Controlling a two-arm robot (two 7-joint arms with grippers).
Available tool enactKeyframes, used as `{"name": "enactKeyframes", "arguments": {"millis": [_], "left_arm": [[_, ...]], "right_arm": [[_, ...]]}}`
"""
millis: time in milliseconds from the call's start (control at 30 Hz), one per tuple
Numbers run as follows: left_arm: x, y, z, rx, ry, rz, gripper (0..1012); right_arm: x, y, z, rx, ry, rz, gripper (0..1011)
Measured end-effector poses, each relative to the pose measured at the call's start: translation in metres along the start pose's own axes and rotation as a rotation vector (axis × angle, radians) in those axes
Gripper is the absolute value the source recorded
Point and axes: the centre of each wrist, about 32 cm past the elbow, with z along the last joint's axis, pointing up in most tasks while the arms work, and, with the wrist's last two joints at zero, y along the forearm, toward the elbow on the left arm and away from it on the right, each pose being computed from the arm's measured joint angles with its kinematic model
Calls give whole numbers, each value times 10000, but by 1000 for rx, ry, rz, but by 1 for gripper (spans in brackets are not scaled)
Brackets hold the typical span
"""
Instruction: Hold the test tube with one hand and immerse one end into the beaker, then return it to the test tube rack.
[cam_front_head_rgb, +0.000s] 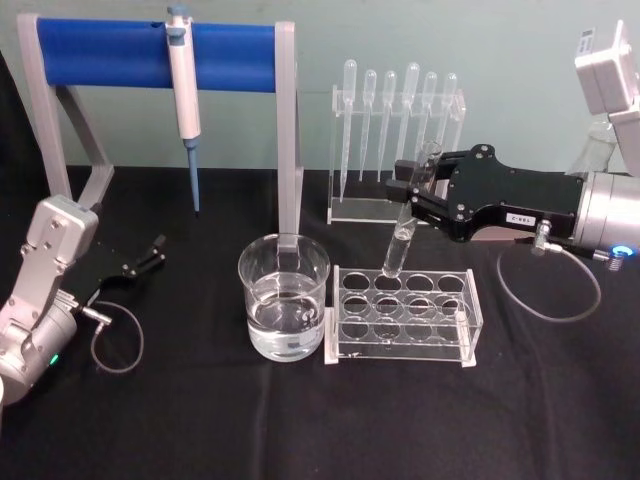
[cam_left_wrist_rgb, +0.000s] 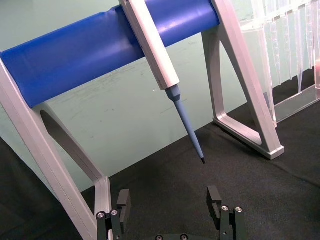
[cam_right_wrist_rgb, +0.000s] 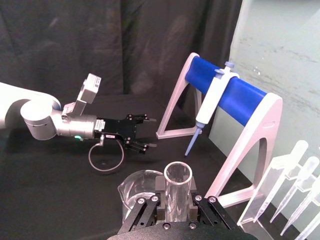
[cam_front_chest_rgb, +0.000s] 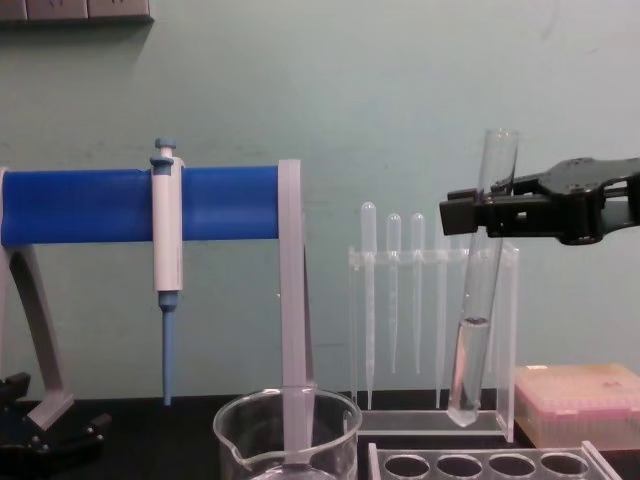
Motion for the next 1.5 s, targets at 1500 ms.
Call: {"name": "enactKeyframes", "arguments": {"millis": [1500], "left_arm": [[0, 0, 0, 0, 0, 0, 1000]], "right_arm": [[138, 917, 129, 53, -16, 147, 224]]}}
